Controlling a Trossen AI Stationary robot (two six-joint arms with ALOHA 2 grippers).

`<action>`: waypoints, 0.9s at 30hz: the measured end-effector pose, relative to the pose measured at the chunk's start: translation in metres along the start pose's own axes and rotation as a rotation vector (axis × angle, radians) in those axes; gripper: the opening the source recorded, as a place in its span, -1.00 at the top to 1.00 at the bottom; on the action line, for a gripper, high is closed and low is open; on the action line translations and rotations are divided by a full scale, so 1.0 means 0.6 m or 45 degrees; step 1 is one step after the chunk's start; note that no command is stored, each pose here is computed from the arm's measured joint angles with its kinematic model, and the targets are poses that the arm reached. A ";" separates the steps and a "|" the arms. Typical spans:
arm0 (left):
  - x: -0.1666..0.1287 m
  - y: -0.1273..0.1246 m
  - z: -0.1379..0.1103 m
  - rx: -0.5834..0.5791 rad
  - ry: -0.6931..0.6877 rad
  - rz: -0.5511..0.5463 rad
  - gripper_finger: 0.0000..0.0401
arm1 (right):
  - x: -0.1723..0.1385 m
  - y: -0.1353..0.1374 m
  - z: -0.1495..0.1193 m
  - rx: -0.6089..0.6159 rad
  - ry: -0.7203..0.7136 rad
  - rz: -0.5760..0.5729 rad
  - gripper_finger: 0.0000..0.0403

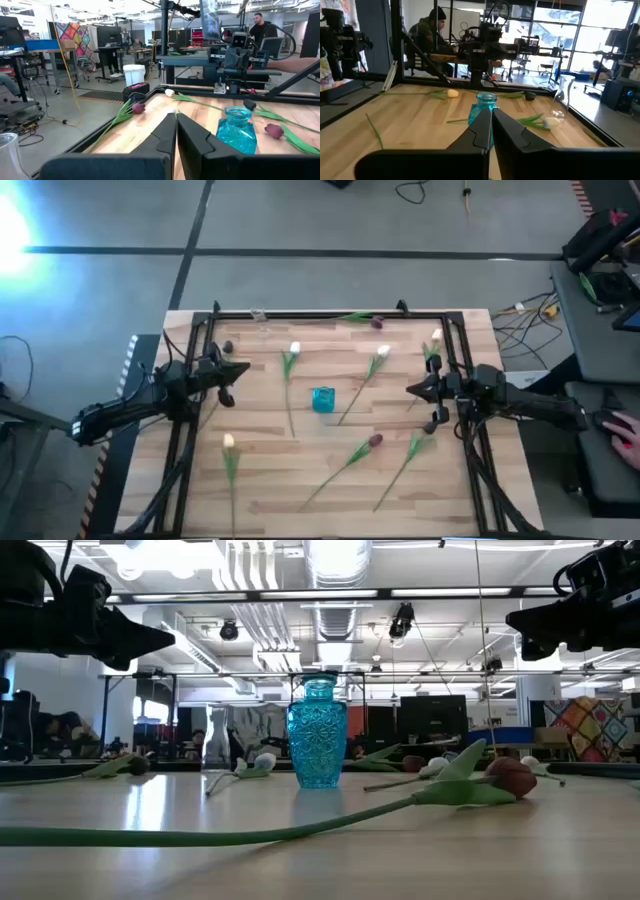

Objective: Sort flowers into vase by color

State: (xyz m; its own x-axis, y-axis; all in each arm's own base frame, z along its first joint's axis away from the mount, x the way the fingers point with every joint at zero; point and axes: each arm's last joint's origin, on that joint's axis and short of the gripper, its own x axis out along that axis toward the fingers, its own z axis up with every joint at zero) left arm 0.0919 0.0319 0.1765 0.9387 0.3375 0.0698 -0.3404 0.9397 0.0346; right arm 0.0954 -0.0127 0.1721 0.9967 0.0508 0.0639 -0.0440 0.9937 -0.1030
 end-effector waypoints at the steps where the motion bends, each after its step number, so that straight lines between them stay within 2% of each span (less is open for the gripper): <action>1: 0.000 0.000 0.000 0.000 0.000 0.000 1.00 | 0.000 0.000 0.000 0.000 0.000 0.000 0.95; 27: 0.000 0.000 0.000 0.000 0.000 0.000 1.00 | 0.002 0.000 -0.003 0.007 0.027 0.002 0.95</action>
State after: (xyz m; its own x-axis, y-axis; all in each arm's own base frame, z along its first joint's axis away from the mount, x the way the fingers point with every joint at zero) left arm 0.0919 0.0319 0.1765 0.9387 0.3376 0.0696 -0.3404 0.9396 0.0344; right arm 0.0968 -0.0130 0.1706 0.9978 0.0506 0.0429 -0.0462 0.9941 -0.0979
